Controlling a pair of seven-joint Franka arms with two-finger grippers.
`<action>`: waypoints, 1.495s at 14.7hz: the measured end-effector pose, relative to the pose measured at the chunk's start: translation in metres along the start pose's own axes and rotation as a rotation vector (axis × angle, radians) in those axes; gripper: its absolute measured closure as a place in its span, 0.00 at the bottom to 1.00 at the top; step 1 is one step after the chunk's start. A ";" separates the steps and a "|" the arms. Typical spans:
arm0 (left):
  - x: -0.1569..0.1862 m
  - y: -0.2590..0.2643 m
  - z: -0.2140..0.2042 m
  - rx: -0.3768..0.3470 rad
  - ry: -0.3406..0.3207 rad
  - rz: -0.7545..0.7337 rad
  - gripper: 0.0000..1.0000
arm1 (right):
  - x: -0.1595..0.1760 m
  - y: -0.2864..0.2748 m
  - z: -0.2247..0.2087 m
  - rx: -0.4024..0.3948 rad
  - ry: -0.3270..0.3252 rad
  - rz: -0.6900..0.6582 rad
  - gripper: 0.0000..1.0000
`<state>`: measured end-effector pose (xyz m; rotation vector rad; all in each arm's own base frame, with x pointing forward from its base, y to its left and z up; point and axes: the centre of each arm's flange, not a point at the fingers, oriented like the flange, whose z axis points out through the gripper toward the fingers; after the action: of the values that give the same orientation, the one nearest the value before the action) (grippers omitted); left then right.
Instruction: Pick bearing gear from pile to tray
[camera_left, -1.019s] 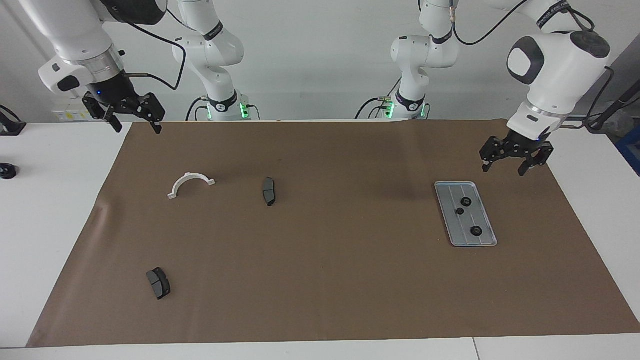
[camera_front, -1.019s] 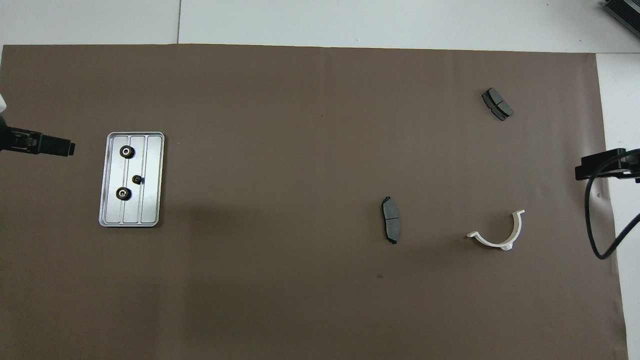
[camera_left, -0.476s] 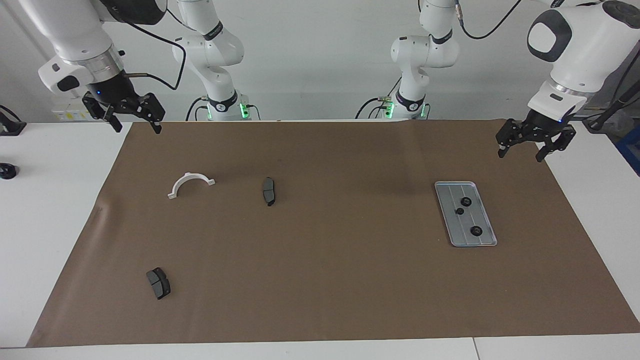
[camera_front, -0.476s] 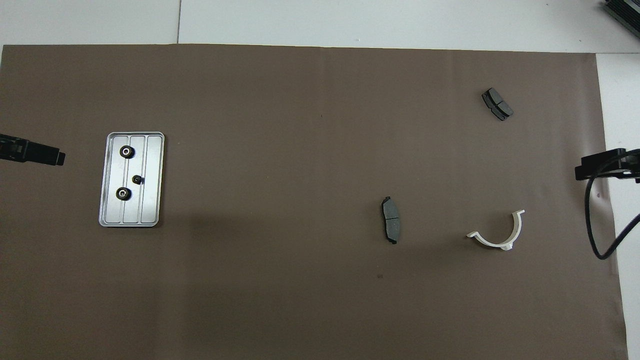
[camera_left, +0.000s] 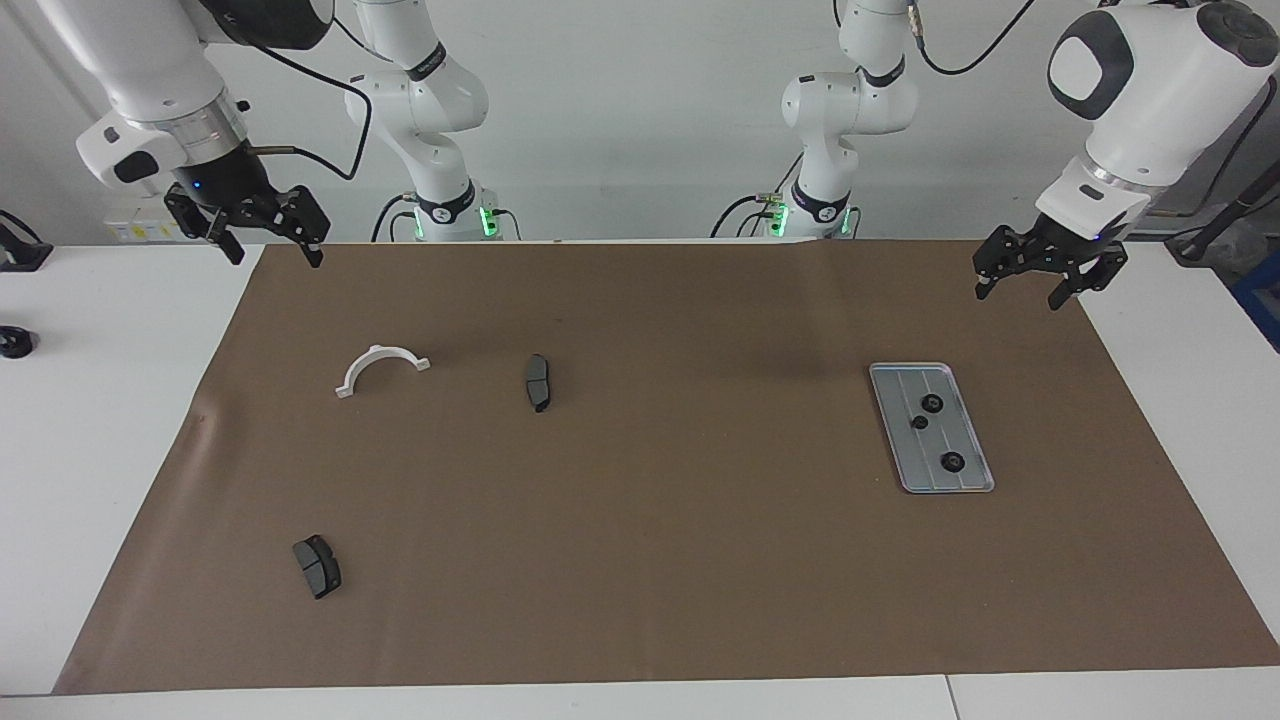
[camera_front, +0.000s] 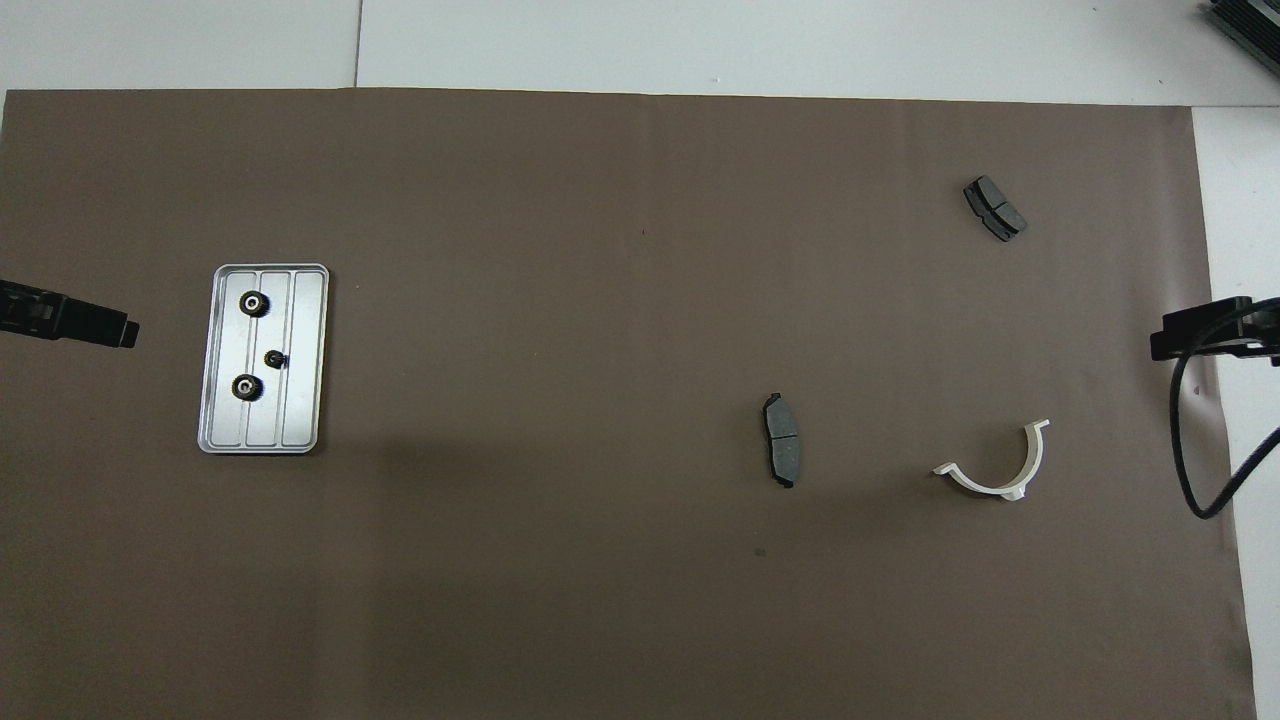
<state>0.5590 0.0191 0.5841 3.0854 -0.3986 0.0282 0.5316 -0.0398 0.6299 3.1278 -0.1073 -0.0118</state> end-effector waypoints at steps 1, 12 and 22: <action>0.000 0.001 0.000 0.000 0.000 0.002 0.00 | 0.000 0.000 0.000 0.000 0.000 0.000 0.00; 0.000 0.011 -0.022 0.003 -0.014 -0.012 0.00 | 0.000 0.002 0.000 0.000 0.000 0.003 0.00; 0.002 0.029 -0.020 -0.002 -0.046 -0.124 0.00 | 0.000 0.008 0.000 0.000 0.000 0.015 0.00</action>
<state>0.5528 -0.0088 0.6047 3.1067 -0.2085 -0.0456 0.5310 -0.0476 0.6299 3.1272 -0.1303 -0.0120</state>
